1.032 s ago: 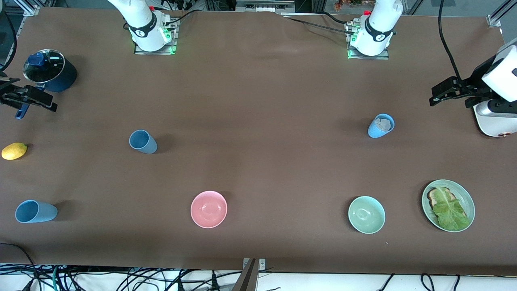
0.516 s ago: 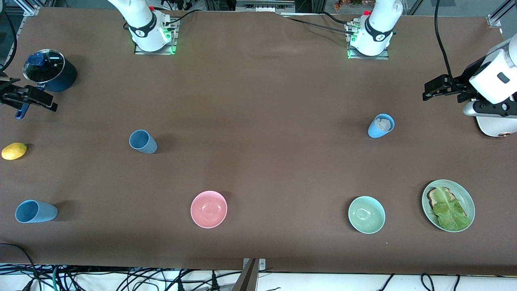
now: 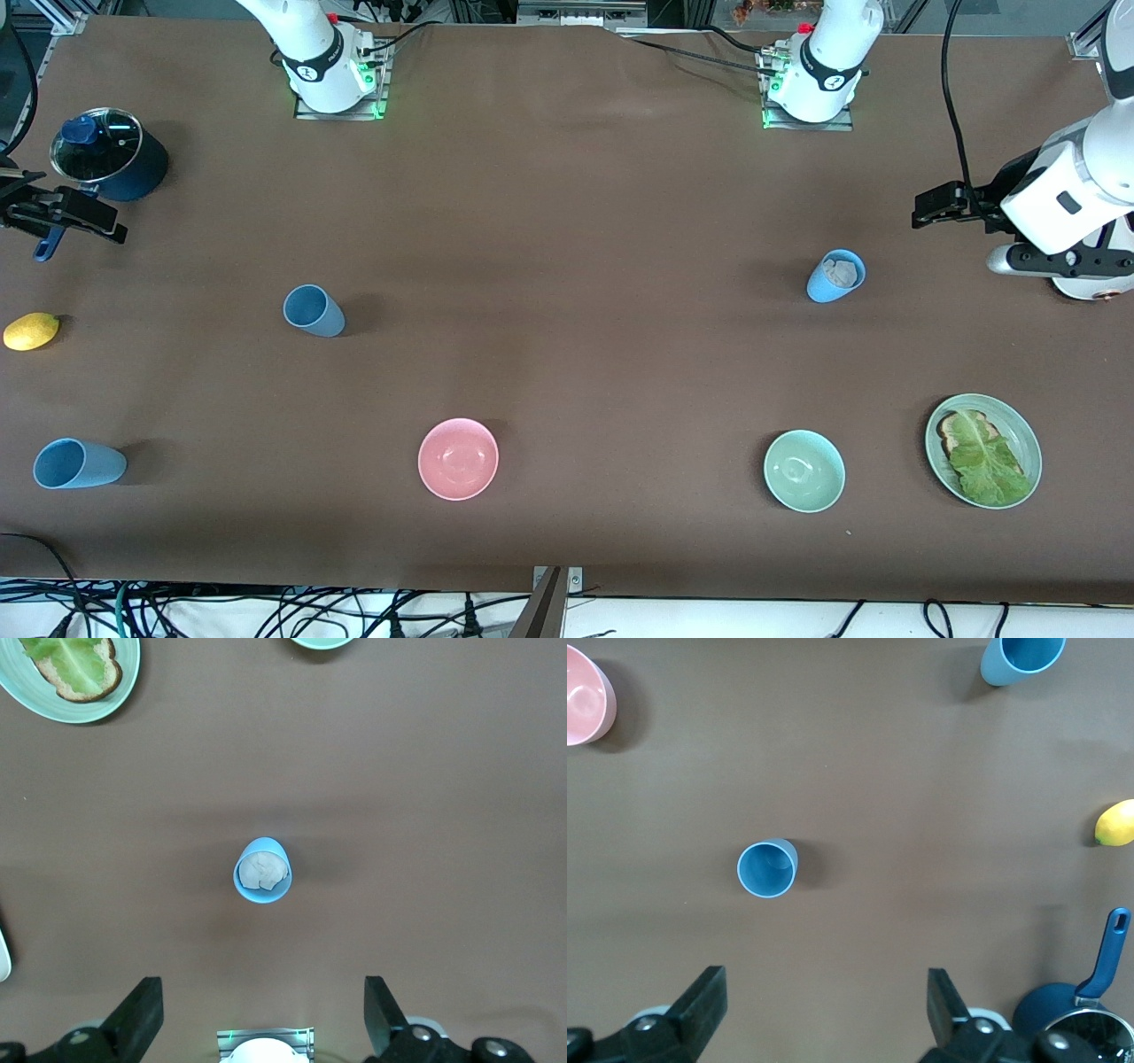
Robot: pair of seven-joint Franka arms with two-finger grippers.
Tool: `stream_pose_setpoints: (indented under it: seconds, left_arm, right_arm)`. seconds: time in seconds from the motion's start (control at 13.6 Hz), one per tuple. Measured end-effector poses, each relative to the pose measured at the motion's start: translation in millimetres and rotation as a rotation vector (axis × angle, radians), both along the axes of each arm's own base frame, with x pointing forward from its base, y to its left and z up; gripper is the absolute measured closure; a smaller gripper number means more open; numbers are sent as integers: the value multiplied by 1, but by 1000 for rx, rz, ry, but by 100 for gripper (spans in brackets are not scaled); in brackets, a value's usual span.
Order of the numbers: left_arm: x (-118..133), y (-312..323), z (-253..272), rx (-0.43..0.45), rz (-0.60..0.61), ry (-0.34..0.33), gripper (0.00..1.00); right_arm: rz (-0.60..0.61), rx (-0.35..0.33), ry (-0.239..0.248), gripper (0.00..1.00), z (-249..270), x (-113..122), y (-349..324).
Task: Stack blue cups with both arms
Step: 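Move the left gripper over the blue cup holding white tissue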
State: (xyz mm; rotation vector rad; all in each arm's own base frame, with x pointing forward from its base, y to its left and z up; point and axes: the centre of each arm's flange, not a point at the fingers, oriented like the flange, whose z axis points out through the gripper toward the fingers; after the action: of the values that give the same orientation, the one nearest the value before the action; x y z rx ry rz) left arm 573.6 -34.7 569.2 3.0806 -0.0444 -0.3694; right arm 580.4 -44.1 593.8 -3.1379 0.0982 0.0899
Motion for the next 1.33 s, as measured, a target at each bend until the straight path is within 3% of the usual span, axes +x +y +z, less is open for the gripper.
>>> stream_pose_setpoints:
  seconds: [0.22,0.52,0.74,0.96,1.03,1.18,1.33]
  left_arm:
    - [11,13,-15,-1,25,-9,0]
    - [19,17,-56,7,35,-72,0]
    - [-10,17,-90,35,12,-138,0]
    - [-42,19,-112,70,-101,-120,13]
    - [-49,23,-119,69,-102,-136,13]
    - [-65,33,-135,61,-73,-155,0]
    - [-80,40,-148,55,-22,-144,0]
  right_arm:
    - [0,0,0,0,0,0,0]
    - [0,0,1,0,0,0,0]
    - [-3,0,2,0,0,0,-2]
    - [-4,0,3,0,0,0,-2]
    - [-4,0,3,0,0,0,-2]
    - [-5,0,3,0,0,0,-3]
    - [-5,0,3,0,0,0,-3]
